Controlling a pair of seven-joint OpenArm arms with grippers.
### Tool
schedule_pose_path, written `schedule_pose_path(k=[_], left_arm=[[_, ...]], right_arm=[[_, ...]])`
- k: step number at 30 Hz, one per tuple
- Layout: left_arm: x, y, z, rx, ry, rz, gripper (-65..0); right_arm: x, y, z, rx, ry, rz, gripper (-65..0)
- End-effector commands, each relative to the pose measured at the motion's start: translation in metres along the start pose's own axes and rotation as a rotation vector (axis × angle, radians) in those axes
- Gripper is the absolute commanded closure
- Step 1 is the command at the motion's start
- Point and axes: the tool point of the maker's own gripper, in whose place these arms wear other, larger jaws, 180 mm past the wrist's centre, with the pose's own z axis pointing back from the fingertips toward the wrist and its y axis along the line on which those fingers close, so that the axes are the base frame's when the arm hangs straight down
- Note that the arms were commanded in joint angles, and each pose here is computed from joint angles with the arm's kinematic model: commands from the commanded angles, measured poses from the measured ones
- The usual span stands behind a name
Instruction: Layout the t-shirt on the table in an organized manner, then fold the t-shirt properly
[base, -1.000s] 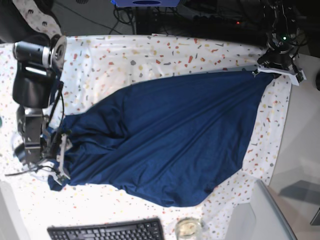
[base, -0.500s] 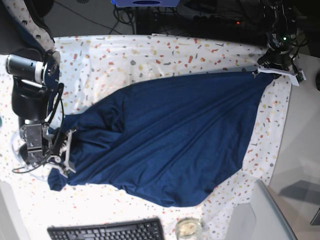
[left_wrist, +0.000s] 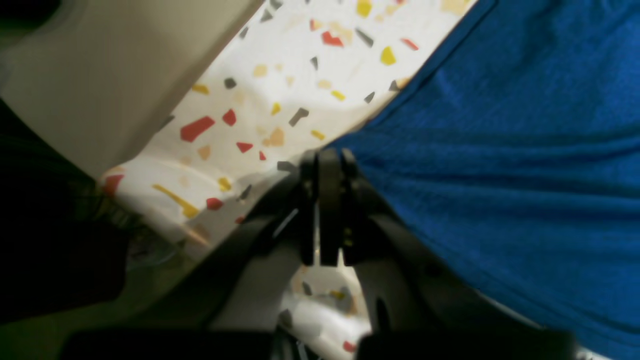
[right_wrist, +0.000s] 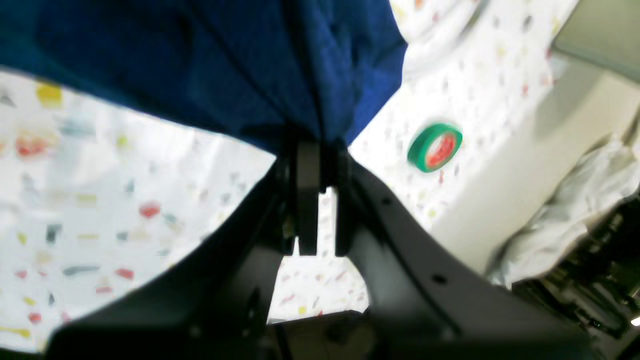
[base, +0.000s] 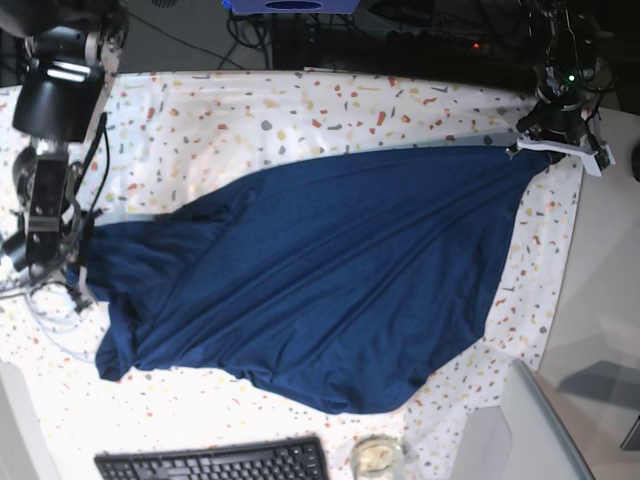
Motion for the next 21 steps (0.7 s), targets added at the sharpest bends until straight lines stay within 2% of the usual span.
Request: schedule_pose_path(k=[1,6,11,16,21], left_arm=[[0.016,0.002,0.002,0.001,-0.05,-0.012,0.0],[0.016,0.001,0.002,0.0,-0.051,-0.012,0.0],[0.016,0.001,0.002,0.0,-0.051,-0.012,0.0],[0.016,0.001,0.002,0.0,-0.051,-0.012,0.0],[0.016,0.001,0.002,0.0,-0.051,-0.012,0.0]], right_arm=[[-0.005,-0.013,0.008,-0.046,0.009,-0.005,-1.8],[-0.049,0.001,0.026,-0.088,0.1,0.005,-1.7],[-0.073,0.037,0.036,-0.063,0.147,0.063,-2.0],[-0.06,0.082,0.038,0.017,0.11,0.128,-2.3],[-0.033,0.079,0.052,-0.015,0.042,0.148,-1.5]])
